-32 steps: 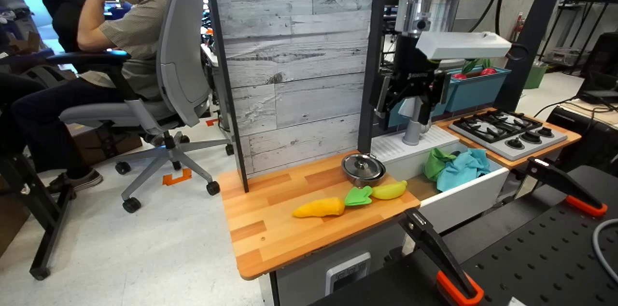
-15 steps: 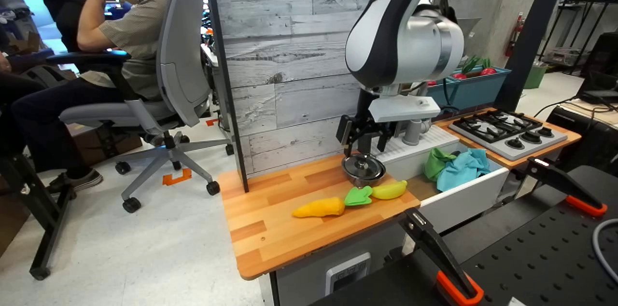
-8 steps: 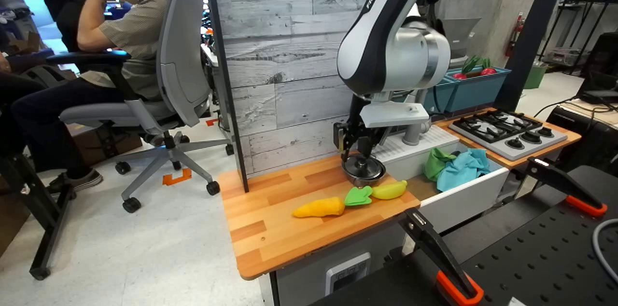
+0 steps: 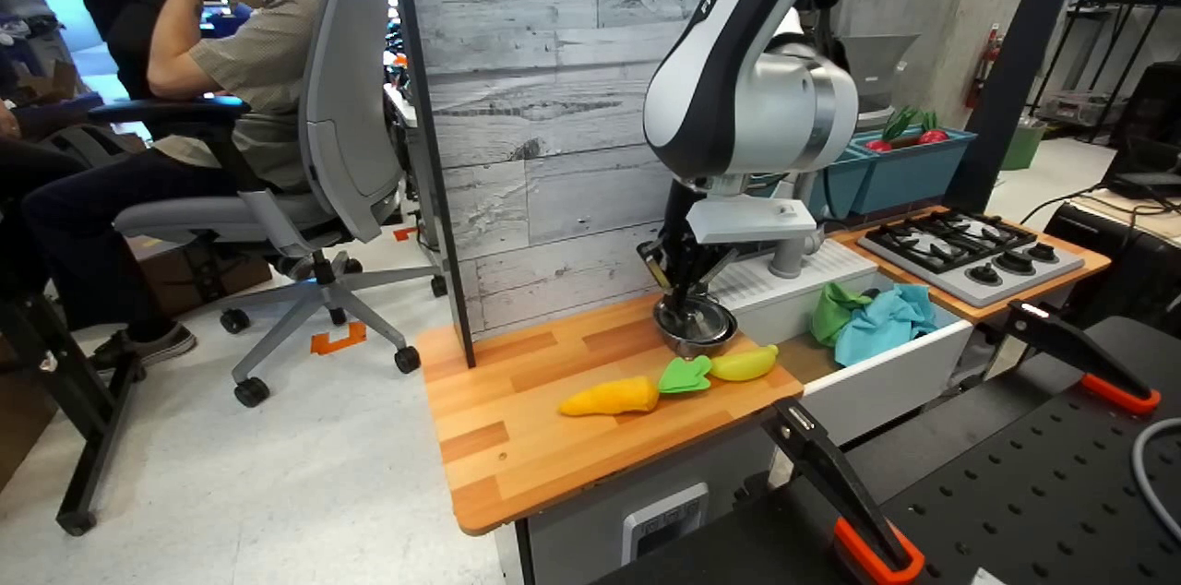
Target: Remove the silver lid from the silver pot and put it on the table
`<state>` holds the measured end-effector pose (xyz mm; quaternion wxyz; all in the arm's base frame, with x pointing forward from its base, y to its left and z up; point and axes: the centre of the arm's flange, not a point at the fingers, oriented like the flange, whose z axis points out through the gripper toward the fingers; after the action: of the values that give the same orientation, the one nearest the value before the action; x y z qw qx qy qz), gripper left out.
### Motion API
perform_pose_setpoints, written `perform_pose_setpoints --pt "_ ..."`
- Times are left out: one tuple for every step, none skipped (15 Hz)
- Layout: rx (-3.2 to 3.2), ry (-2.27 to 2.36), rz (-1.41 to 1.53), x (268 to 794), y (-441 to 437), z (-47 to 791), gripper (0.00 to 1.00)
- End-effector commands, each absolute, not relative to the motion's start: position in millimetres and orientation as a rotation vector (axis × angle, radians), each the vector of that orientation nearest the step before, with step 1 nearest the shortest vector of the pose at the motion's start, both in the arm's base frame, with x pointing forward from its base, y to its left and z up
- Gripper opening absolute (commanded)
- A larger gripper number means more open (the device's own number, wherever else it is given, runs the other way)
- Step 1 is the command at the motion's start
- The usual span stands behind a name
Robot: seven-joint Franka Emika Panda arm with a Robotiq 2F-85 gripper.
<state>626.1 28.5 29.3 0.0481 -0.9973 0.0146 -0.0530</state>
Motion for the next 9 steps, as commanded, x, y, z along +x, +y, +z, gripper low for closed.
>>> perform_pose_setpoints --pt "-3.017 0.02 -0.159 626.7 24.1 30.9 0.36" --pt "-3.018 0.02 -0.169 624.3 23.8 32.3 0.44" --pt "-3.02 0.023 -0.178 622.0 23.2 34.0 0.5" --pt "-3.02 0.025 -0.182 621.0 22.5 35.0 0.58" --pt "-3.024 0.029 -0.182 619.6 22.1 35.5 0.64" --pt "-3.026 0.029 -0.177 618.9 22.3 34.8 0.73" --pt "-3.031 0.029 -0.17 618.5 23.0 32.9 0.79" --pt "-3.035 0.026 -0.16 617.9 23.8 31.9 0.86" --pt "-3.036 0.028 -0.157 616.8 24.1 31.8 0.94"
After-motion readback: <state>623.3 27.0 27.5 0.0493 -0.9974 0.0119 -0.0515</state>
